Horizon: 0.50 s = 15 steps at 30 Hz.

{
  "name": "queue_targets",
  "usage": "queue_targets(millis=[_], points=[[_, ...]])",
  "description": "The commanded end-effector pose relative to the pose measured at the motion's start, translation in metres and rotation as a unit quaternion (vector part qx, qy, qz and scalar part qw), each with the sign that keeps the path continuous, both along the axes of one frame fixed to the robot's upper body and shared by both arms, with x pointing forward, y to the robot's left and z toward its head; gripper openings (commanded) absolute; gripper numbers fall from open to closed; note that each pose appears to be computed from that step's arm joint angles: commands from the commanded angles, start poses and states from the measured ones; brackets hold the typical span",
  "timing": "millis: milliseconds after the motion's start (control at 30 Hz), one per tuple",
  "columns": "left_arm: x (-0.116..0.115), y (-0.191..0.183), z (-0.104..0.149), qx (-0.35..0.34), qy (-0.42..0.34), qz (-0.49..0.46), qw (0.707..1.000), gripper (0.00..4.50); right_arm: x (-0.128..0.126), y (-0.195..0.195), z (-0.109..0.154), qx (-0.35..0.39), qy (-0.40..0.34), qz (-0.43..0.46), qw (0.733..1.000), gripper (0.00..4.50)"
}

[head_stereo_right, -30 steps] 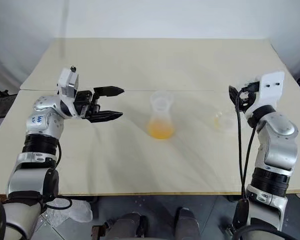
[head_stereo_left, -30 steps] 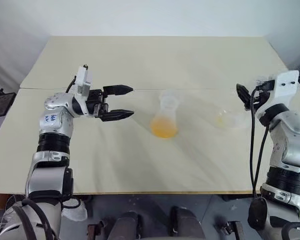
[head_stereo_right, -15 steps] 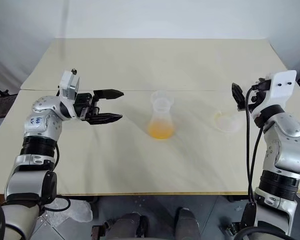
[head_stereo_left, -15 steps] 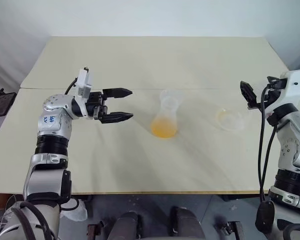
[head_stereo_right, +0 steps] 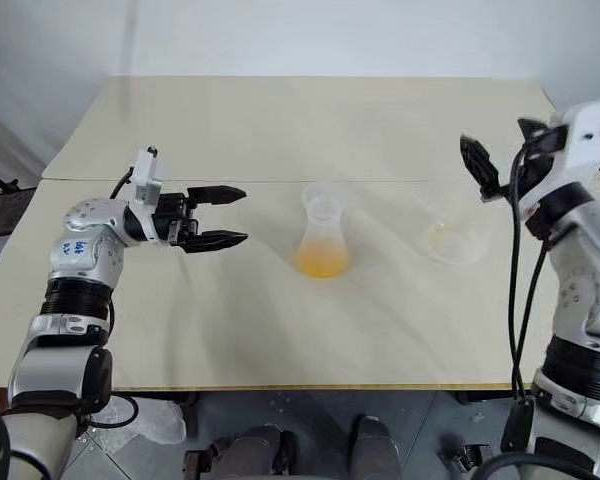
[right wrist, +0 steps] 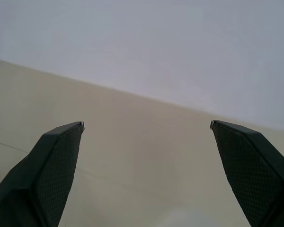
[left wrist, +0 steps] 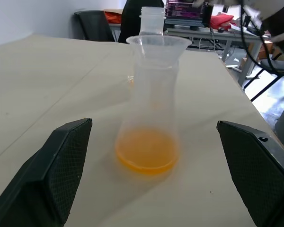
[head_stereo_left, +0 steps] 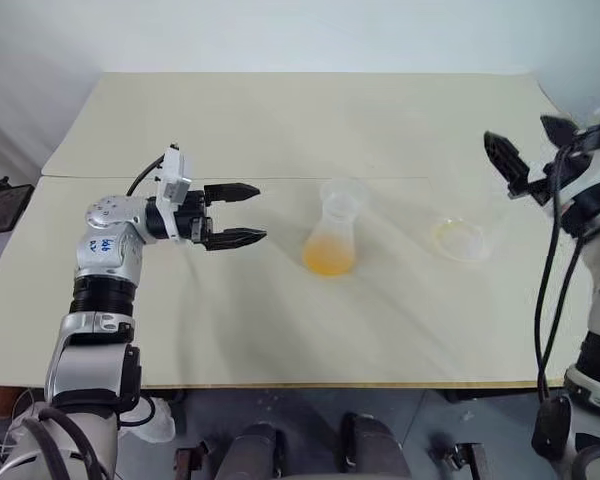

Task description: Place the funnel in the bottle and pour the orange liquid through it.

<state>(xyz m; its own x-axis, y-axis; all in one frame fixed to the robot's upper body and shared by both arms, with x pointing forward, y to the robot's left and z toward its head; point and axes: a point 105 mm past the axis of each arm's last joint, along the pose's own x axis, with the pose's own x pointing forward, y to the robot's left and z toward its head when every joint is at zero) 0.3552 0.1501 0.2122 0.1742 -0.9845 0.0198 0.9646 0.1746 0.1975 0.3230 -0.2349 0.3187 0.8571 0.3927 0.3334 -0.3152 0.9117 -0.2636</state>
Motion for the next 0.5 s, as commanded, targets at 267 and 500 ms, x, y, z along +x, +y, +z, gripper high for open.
queue_targets(millis=[267,500], points=[[-0.021,0.036,-0.008,0.012,-0.014,0.021,1.000,4.50,-0.099,0.051,-0.062,-0.145,0.115,0.219,0.958,4.48],[-0.023,0.042,-0.002,-0.037,-0.030,0.049,0.998,4.50,-0.111,0.031,-0.108,-0.108,0.161,0.184,0.964,4.48]])
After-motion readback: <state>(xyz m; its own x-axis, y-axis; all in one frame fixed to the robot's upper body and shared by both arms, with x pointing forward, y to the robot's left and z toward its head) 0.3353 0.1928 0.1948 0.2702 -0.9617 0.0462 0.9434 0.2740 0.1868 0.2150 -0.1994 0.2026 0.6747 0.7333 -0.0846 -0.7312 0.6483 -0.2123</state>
